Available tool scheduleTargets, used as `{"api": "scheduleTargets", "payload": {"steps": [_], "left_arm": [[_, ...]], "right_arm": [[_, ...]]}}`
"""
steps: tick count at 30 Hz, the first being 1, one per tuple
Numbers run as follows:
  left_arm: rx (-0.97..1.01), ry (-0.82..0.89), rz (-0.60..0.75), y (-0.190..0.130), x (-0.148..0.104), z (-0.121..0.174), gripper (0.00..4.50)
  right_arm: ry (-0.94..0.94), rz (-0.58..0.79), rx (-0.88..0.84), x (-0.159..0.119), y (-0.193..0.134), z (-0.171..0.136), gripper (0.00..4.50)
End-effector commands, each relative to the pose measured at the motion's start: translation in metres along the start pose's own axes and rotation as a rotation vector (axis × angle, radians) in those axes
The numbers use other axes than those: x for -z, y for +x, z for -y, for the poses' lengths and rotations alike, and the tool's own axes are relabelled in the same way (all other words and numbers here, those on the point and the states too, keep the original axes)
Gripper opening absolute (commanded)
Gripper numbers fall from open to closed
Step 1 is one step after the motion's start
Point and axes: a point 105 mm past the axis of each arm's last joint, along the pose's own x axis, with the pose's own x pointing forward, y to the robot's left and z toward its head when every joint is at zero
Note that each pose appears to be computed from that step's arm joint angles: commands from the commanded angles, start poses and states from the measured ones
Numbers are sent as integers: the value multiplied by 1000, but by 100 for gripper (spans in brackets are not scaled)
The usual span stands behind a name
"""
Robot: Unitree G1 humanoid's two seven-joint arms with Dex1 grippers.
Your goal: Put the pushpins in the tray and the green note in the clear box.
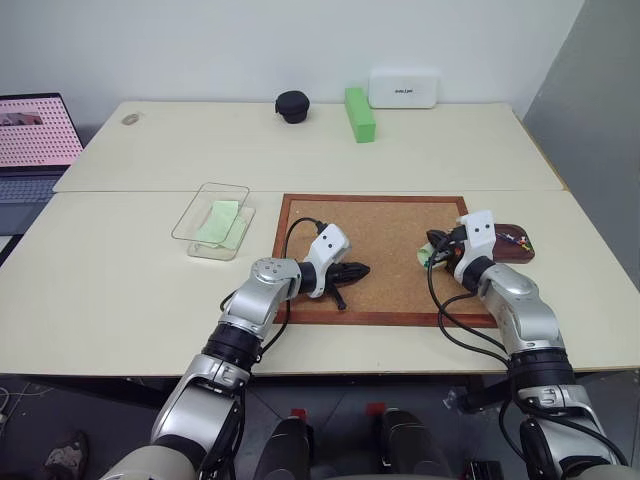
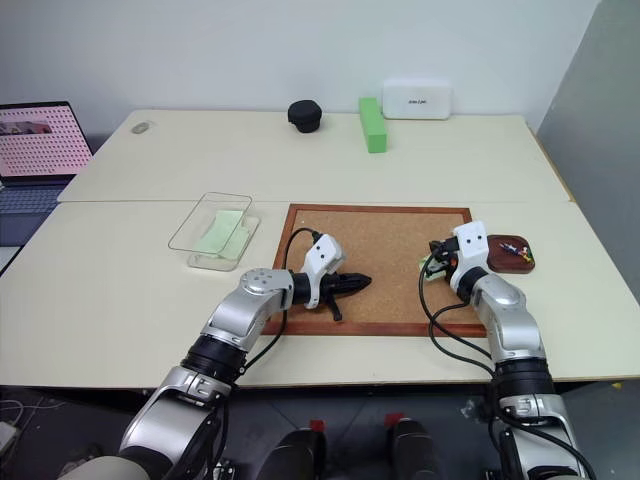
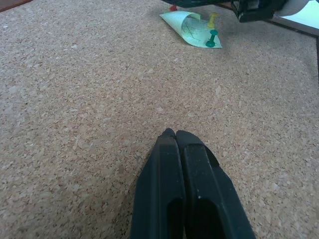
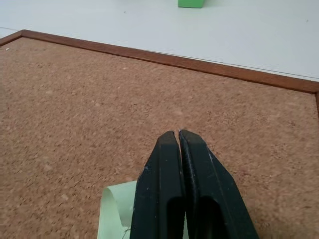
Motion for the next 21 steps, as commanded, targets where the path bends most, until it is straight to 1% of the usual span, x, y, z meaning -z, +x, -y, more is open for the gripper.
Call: {"api": "scheduleTargets", "payload": {"steps": [1, 7, 11, 21], "left_arm": [[-20, -23, -57, 0, 15, -1, 0], [-19, -24, -54, 1, 15, 0, 0], [-16, -25, -54, 1, 15, 1, 0], [-11, -23, -53, 2, 15, 1, 0]], "right_arm": [[5, 57, 12, -17, -5, 6, 1], [71, 165, 57, -44, -8, 19, 1], [106, 209, 66, -57, -8, 21, 1], [117, 216, 51, -59, -5, 16, 1]]}}
